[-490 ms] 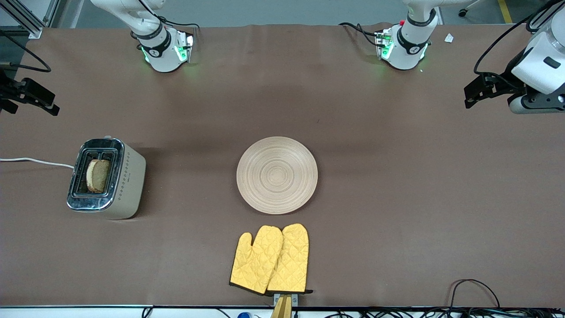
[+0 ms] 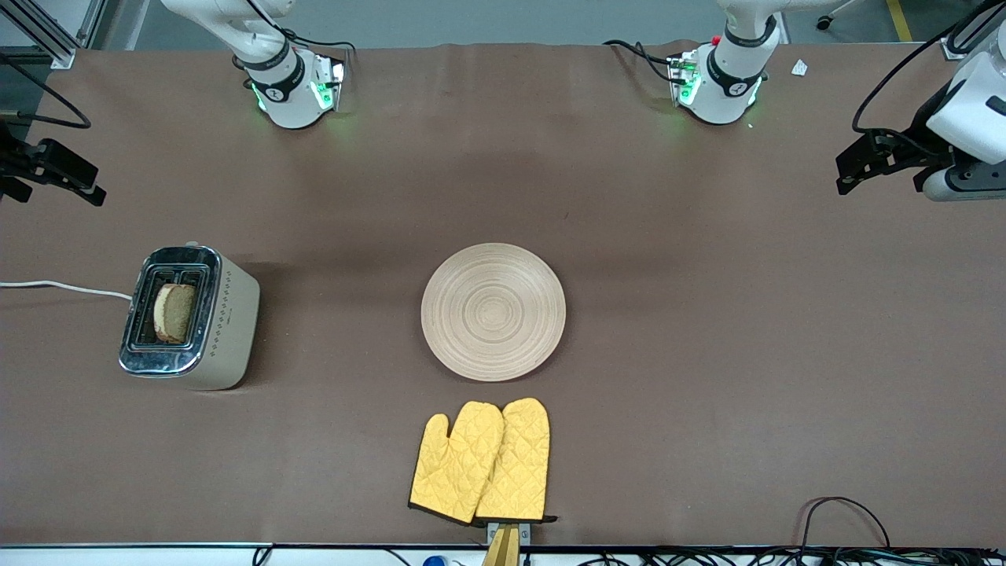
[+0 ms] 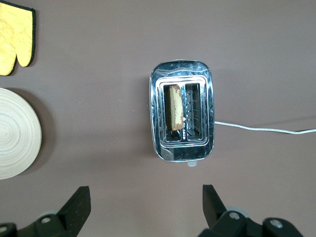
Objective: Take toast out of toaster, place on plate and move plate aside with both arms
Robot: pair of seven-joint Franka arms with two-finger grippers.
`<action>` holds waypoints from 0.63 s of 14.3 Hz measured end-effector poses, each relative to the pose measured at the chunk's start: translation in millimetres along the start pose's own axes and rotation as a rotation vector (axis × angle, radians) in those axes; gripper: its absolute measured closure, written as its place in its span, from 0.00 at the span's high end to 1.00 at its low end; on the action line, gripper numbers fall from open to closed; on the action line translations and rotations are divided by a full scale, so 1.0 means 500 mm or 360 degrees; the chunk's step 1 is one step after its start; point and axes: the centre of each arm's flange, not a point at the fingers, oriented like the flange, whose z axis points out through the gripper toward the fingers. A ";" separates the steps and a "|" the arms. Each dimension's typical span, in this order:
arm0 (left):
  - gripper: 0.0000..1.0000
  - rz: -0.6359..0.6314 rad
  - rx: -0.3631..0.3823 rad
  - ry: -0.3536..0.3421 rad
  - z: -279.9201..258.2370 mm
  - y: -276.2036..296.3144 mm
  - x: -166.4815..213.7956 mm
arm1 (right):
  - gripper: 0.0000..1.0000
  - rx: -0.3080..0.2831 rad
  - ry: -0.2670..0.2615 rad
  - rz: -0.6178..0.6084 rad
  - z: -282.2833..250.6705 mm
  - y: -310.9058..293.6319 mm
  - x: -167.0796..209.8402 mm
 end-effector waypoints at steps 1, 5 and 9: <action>1.00 -0.0002 0.0000 -0.0001 0.001 -0.001 0.001 | 1.00 0.0000 0.0000 0.0000 0.000 0.000 0.000; 1.00 -0.0007 -0.0001 -0.0014 0.009 -0.005 0.006 | 1.00 -0.0001 -0.0001 0.0024 0.001 0.017 0.001; 1.00 -0.0006 -0.0001 -0.0016 0.011 -0.005 0.007 | 1.00 -0.0002 -0.0043 0.0011 0.033 0.046 0.015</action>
